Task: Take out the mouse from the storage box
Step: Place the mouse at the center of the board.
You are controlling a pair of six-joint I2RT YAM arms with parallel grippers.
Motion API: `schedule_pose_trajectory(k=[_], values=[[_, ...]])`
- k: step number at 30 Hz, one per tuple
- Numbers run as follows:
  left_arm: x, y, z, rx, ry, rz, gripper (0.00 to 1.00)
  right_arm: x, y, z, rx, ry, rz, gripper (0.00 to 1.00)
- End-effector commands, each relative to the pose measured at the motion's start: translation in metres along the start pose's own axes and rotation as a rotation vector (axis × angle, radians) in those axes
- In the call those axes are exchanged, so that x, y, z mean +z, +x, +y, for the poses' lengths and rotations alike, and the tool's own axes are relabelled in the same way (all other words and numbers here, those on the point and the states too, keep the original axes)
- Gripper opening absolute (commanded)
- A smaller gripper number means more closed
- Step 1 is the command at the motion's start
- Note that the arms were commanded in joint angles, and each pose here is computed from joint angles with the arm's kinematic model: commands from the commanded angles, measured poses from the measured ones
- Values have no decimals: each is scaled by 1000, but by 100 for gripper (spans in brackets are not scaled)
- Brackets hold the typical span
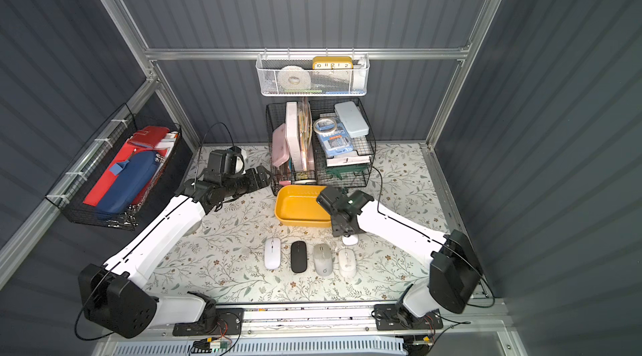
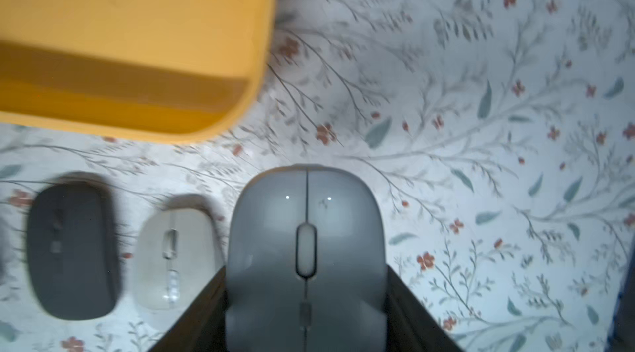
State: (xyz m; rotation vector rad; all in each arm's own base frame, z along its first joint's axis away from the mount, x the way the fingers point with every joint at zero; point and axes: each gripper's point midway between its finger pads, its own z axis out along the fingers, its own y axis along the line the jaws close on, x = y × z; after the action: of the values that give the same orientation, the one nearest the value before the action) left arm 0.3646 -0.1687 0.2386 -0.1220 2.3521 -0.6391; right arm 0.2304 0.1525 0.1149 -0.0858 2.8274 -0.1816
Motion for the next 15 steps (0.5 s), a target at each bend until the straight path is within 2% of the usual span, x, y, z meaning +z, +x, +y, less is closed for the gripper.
schedule_pose_trajectory(k=[1,6,15], values=[[-2,1,-6,28,34,-5,90,4,30,-28,105,52,54,17],[0,-1,-8,43,43,-9,90,24,61,-40,179,31,150,18],[0,-3,-9,53,43,-9,90,63,69,-48,254,20,239,19]])
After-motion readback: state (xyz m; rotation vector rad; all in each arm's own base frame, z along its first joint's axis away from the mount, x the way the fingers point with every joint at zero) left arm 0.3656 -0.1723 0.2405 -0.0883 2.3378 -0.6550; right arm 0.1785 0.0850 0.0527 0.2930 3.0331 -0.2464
